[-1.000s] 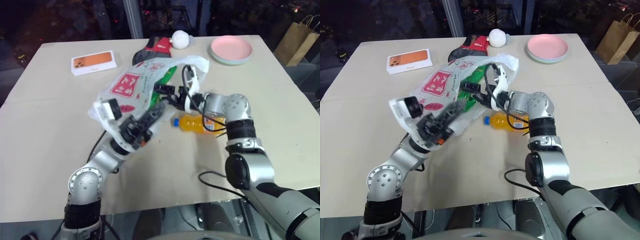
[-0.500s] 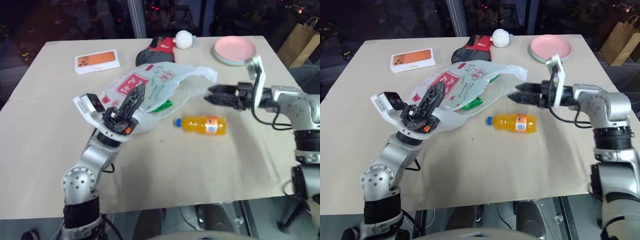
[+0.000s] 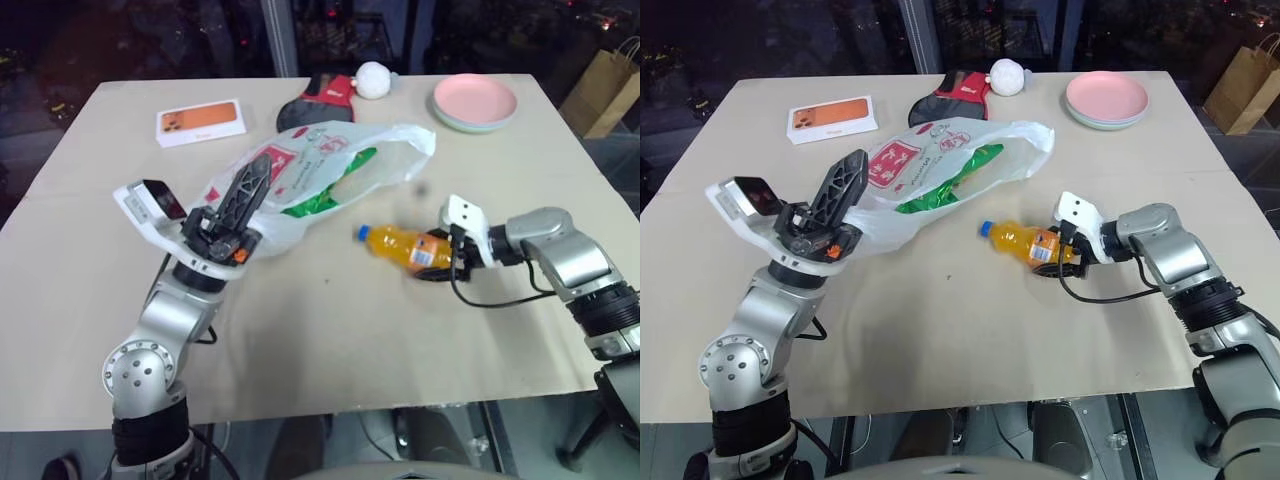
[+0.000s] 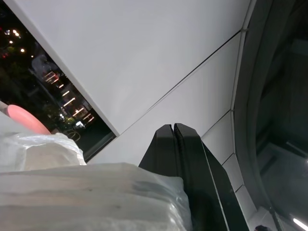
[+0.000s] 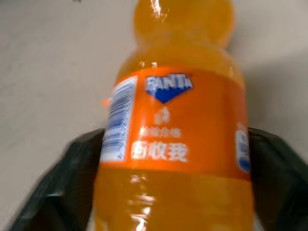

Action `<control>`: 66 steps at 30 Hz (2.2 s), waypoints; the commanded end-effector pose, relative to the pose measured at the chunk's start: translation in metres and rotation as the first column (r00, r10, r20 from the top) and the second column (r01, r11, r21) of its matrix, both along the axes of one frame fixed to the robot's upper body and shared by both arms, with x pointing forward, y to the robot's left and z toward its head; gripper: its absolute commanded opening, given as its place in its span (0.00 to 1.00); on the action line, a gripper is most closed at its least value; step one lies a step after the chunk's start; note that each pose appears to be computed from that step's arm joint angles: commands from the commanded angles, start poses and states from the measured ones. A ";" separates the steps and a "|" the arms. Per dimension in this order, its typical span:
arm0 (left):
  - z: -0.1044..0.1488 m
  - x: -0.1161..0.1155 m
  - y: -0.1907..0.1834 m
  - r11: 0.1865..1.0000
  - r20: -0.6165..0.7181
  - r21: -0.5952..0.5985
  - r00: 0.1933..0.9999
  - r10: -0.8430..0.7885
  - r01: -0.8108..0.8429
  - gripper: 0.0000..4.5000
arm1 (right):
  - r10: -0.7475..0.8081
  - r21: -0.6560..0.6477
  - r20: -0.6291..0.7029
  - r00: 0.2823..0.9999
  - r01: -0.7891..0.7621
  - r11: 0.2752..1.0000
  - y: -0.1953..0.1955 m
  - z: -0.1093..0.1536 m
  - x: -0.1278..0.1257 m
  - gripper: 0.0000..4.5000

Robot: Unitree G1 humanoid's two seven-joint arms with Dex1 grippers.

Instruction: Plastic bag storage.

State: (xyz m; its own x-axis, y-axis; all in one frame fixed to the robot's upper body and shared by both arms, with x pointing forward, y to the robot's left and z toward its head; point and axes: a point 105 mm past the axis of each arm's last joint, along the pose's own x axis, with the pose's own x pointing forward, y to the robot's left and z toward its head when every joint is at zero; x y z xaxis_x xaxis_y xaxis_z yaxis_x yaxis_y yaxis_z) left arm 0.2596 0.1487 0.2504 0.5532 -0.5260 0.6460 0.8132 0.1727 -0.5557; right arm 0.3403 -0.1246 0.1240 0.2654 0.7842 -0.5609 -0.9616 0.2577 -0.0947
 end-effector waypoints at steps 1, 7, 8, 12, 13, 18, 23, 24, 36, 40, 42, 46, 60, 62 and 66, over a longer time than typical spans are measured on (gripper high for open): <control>0.008 -0.010 0.000 0.999 0.058 0.028 0.998 0.014 -0.015 0.00 | 0.064 0.110 -0.032 0.997 -0.060 0.992 0.005 0.024 -0.011 0.71; 0.005 -0.013 -0.003 0.998 0.058 0.056 0.998 0.016 -0.020 0.00 | 0.205 0.319 -0.161 0.965 -0.146 0.937 0.010 0.062 -0.044 0.71; 0.005 -0.014 -0.004 0.998 0.059 0.059 0.998 0.012 -0.015 0.00 | 0.210 0.351 -0.160 0.964 -0.144 0.925 0.011 0.070 -0.045 0.71; 0.002 -0.018 -0.007 0.996 0.055 0.084 0.998 0.003 -0.008 0.00 | 0.041 0.416 -0.081 0.996 -0.004 0.909 0.017 0.094 -0.013 0.71; 0.001 -0.018 -0.007 0.996 0.054 0.091 0.999 0.004 -0.009 0.00 | 0.011 0.413 -0.072 0.997 0.019 0.910 0.018 0.095 -0.008 0.71; 0.003 -0.023 -0.008 0.995 0.069 0.102 0.998 -0.004 -0.003 0.00 | -0.119 0.340 -0.050 0.992 0.129 0.931 0.034 0.088 0.023 0.71; 0.004 -0.024 -0.009 0.994 0.078 0.108 0.997 0.000 -0.008 0.00 | -0.138 0.258 -0.045 0.989 0.145 0.955 0.037 0.075 0.033 0.71; 0.004 -0.024 -0.011 0.993 0.078 0.114 0.997 -0.002 -0.007 0.00 | -0.136 0.255 -0.048 0.990 0.143 0.956 0.040 0.075 0.034 0.71; 0.001 -0.027 -0.017 0.986 0.099 0.169 0.995 -0.001 -0.016 0.00 | 0.033 0.108 -0.096 0.995 -0.022 0.994 0.053 0.070 0.018 0.71; -0.003 -0.028 -0.023 0.983 0.094 0.184 0.995 -0.022 0.005 0.00 | 0.036 0.218 -0.182 0.983 0.005 0.976 0.077 0.082 0.019 0.71; -0.010 -0.028 -0.027 0.978 0.075 0.209 0.996 -0.039 0.022 0.00 | -0.016 0.331 -0.236 0.972 0.095 0.939 0.104 0.100 0.030 0.71; -0.015 -0.028 -0.031 0.974 0.061 0.221 0.996 -0.058 0.043 0.00 | -0.135 0.408 -0.343 0.929 0.278 0.870 0.141 0.102 0.050 0.71; -0.014 -0.024 -0.032 0.979 0.062 0.199 0.996 -0.057 0.044 0.00 | -0.034 0.519 -0.182 0.983 0.126 0.845 0.160 0.108 0.040 1.00; -0.014 -0.023 -0.030 0.979 0.061 0.199 0.997 -0.053 0.040 0.00 | 0.029 0.457 -0.102 0.994 0.021 0.889 0.138 0.104 0.031 1.00; -0.014 -0.021 -0.029 0.978 0.060 0.203 0.997 -0.051 0.038 0.00 | 0.186 0.319 -0.011 0.983 -0.173 0.932 0.093 0.099 0.005 1.00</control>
State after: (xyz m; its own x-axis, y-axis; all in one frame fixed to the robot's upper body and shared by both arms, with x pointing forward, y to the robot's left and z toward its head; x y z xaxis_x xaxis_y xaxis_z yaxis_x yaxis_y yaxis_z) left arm 0.2417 0.1180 0.2301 0.5057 -0.6728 0.5400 0.8392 0.2385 -0.4887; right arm 0.3648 -0.0365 0.2026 0.1932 0.9343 -0.2995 -0.9687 0.2302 0.0932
